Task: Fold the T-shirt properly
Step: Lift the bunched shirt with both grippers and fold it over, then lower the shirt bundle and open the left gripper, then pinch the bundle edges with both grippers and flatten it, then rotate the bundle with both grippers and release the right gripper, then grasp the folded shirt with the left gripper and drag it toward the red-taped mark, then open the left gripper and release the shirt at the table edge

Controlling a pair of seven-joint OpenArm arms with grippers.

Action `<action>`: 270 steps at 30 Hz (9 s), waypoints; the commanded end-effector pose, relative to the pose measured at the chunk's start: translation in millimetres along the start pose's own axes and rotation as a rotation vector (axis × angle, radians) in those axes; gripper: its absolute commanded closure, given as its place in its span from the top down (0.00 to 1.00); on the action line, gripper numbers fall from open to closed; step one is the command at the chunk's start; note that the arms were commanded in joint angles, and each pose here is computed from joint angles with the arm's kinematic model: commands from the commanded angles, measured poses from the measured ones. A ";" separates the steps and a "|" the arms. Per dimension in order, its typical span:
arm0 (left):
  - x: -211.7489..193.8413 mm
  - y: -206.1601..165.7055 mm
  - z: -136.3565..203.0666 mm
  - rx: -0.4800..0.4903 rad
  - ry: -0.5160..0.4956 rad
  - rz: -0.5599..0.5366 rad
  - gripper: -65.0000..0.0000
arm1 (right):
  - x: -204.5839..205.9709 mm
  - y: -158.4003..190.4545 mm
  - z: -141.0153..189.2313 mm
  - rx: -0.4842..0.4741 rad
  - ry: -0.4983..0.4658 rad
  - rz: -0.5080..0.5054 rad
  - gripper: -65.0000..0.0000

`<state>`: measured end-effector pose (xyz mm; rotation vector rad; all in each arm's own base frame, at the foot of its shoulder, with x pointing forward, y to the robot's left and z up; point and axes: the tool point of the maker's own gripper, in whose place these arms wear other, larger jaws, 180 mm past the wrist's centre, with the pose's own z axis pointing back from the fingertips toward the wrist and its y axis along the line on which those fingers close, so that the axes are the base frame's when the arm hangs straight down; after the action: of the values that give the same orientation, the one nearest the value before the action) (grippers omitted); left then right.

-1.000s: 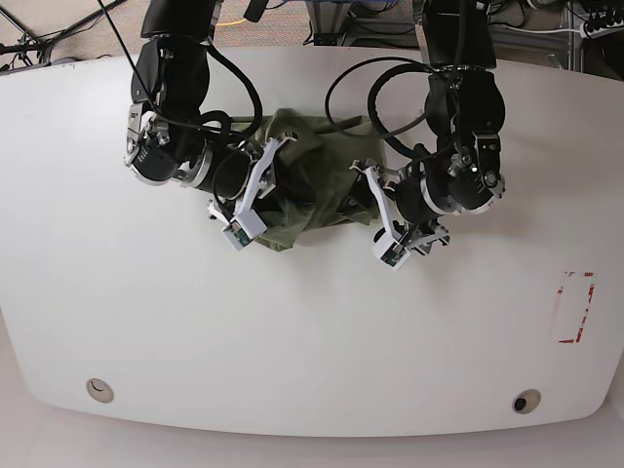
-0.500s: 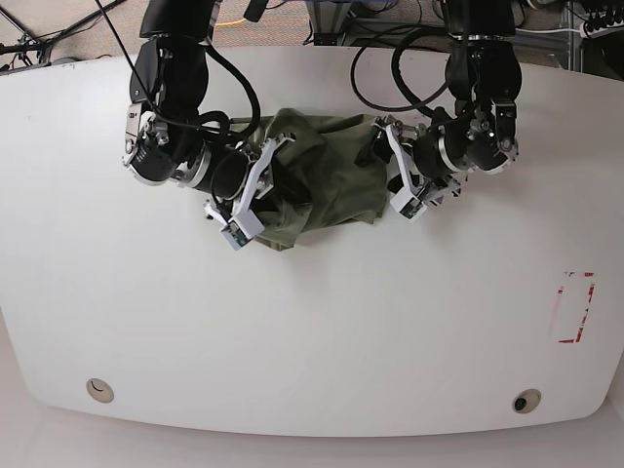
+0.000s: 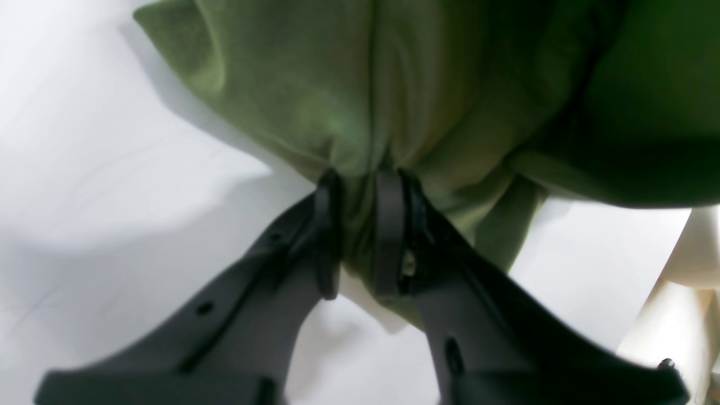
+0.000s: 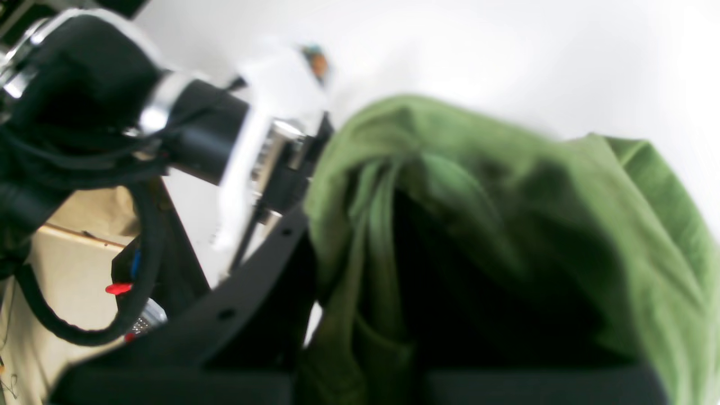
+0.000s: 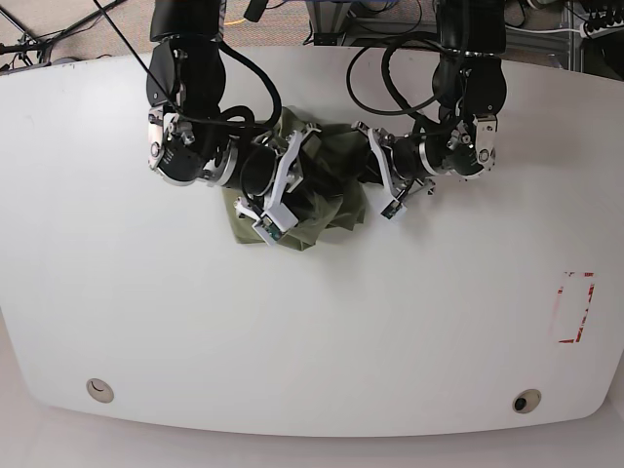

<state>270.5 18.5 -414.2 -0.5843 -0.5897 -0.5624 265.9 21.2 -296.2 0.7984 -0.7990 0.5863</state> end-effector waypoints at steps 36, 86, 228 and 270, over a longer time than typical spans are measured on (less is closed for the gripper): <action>45.5 68.1 107.5 0.317 -0.196 -0.080 0.10 | -20.9 37.3 -27.4 0.055 0.154 0.313 0.51; -60.7 102.4 216.8 0.491 -0.143 0.127 0.38 | 8.2 -14.3 -71.5 0.044 0.085 0.143 0.51; -39.0 112.5 63.3 0.862 -0.199 0.204 0.64 | -47.8 -110.5 49.1 -0.438 0.177 0.183 0.15; -0.5 235.7 289.8 0.912 -0.249 -0.196 0.58 | -26.2 -123.5 91.3 -0.586 0.054 0.234 0.15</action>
<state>304.6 390.2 -309.7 0.2939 -0.9508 -0.3417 291.9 -124.1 -342.8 0.1800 -0.8564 0.5423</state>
